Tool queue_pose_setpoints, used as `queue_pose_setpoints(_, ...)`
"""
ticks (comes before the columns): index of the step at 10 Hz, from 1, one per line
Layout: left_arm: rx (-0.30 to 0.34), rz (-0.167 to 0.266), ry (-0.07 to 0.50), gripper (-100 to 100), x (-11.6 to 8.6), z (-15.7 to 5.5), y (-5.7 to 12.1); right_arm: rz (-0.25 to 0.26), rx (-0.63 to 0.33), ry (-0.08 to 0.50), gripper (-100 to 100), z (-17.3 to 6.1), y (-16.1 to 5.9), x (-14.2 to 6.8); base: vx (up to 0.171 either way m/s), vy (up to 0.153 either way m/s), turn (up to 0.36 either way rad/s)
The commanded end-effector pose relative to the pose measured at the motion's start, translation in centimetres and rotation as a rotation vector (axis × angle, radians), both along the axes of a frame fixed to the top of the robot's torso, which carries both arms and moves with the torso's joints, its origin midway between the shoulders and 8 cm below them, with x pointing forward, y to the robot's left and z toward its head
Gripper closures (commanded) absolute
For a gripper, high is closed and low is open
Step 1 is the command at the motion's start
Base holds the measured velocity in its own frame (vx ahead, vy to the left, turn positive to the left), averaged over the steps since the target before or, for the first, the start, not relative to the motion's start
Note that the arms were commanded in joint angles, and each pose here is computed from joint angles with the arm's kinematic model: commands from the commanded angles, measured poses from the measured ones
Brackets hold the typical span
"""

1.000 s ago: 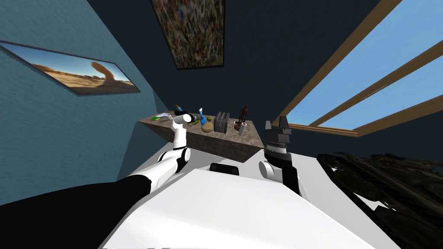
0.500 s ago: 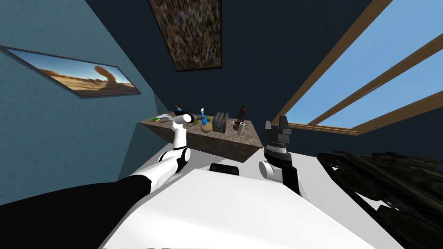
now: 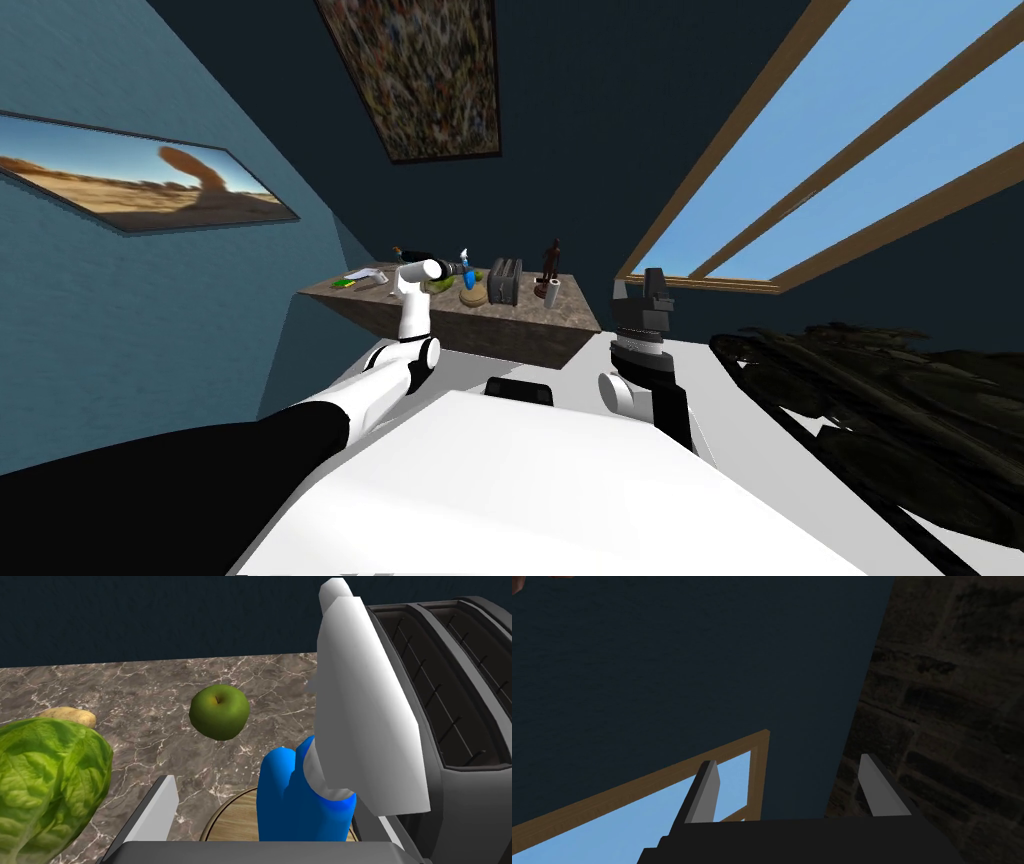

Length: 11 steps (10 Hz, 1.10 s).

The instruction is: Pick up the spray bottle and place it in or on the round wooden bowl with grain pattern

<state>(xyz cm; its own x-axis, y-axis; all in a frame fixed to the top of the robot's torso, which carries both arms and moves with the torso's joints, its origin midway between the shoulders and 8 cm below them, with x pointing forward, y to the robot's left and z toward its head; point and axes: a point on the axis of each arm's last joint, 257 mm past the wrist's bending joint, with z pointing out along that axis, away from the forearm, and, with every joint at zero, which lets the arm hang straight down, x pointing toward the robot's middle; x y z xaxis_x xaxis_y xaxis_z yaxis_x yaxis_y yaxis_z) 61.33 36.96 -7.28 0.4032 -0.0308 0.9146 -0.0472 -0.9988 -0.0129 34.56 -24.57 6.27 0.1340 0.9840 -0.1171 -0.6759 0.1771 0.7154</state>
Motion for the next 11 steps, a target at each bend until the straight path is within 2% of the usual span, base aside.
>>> queue_pose_setpoints(1, -0.003, 0.031, 0.003, -100, 0.1, 0.8, 0.7, 0.000, 0.000, 0.000, 0, 0.0, 0.0, 0.0, -0.088, 0.076, -0.163)
queue_pose_setpoints(6, -0.008, 0.126, 0.001, -100, 0.4, 3.3, 2.9, 0.000, 0.000, 0.000, 0, 0.0, 0.0, 0.0, -0.074, 0.072, -0.177)
queue_pose_setpoints(7, -0.006, 0.113, 0.002, -100, 0.3, 2.8, 2.7, 0.000, 0.000, 0.000, 0, 0.0, 0.0, 0.0, -0.035, 0.035, -0.035)
queue_pose_setpoints(8, -0.008, 0.115, 0.003, 0, 0.3, 2.8, 2.7, 0.000, 0.000, 0.000, 0, 0.0, 0.0, 0.0, -0.006, 0.005, 0.003)
queue_pose_setpoints(11, -0.008, 0.115, 0.003, 0, 0.3, 2.8, 2.7, 0.000, 0.000, 0.000, 0, 0.0, 0.0, 0.0, 0.000, 0.000, 0.000)
